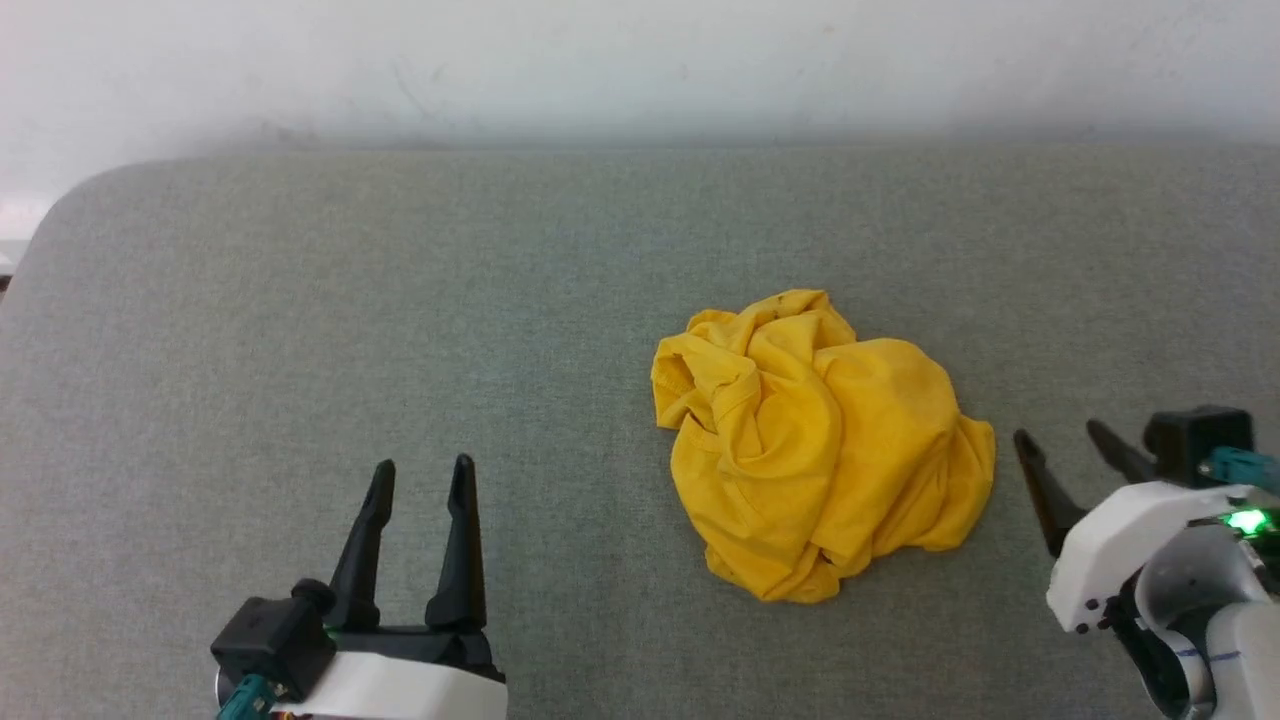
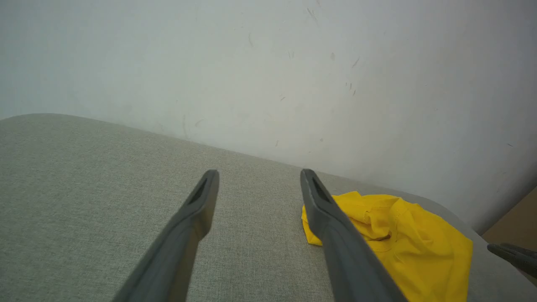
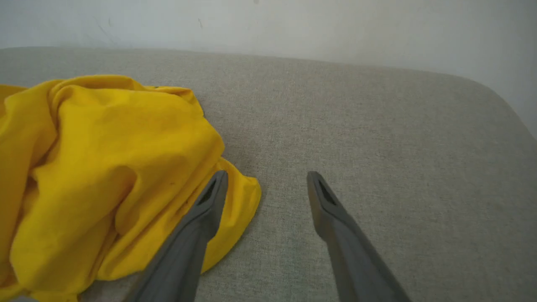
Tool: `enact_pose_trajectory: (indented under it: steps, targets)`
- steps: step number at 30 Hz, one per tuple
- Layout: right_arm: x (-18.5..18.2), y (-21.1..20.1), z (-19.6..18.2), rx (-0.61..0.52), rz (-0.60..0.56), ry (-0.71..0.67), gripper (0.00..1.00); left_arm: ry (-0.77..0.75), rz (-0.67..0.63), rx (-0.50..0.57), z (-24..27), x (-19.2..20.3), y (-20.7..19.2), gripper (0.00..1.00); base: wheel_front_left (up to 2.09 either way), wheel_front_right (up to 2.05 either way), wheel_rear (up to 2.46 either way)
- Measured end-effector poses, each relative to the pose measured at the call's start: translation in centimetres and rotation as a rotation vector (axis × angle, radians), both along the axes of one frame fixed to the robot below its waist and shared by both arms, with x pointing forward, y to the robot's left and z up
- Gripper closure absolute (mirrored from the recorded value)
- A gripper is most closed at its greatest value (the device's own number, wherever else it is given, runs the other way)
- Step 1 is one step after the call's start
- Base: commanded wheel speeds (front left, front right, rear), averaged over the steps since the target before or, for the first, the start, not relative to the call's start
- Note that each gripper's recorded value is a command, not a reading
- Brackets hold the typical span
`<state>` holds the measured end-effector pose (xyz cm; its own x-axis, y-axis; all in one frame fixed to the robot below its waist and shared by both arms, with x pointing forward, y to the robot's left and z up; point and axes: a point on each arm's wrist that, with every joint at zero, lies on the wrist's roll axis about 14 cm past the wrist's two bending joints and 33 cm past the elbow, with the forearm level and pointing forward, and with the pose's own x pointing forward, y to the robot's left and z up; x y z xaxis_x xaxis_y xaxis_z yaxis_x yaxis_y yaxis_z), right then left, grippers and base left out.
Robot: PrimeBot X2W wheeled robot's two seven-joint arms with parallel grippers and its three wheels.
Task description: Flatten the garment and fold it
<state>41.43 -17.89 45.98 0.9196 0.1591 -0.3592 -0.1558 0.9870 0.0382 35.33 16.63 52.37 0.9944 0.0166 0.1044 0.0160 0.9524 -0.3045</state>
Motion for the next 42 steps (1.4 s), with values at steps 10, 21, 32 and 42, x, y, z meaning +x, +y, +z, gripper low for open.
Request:
enact_pose_trajectory:
  steps: [10,21,32,42]
  targets:
    - [-1.4,2.8,-7.2,-0.025,0.103,0.284,0.73,0.023,0.018,0.012,-1.0,-0.1,0.6,0.00,0.00,0.00,0.00]
    - [2.7,2.0,-0.6,-0.011,0.071,0.031,1.00,-0.005,0.027,0.003,-0.2,-0.5,0.9,0.00,0.00,0.00,0.00]
    - [1.1,-11.1,10.1,-0.043,-0.295,-0.304,1.00,-0.008,-0.047,-0.010,-0.3,0.0,-1.3,0.00,0.00,0.00,0.00]
    - [-14.5,-16.7,-4.2,-0.070,-0.599,0.167,1.00,0.030,-0.059,-0.003,-1.6,0.0,-1.5,0.00,0.00,0.00,0.00]
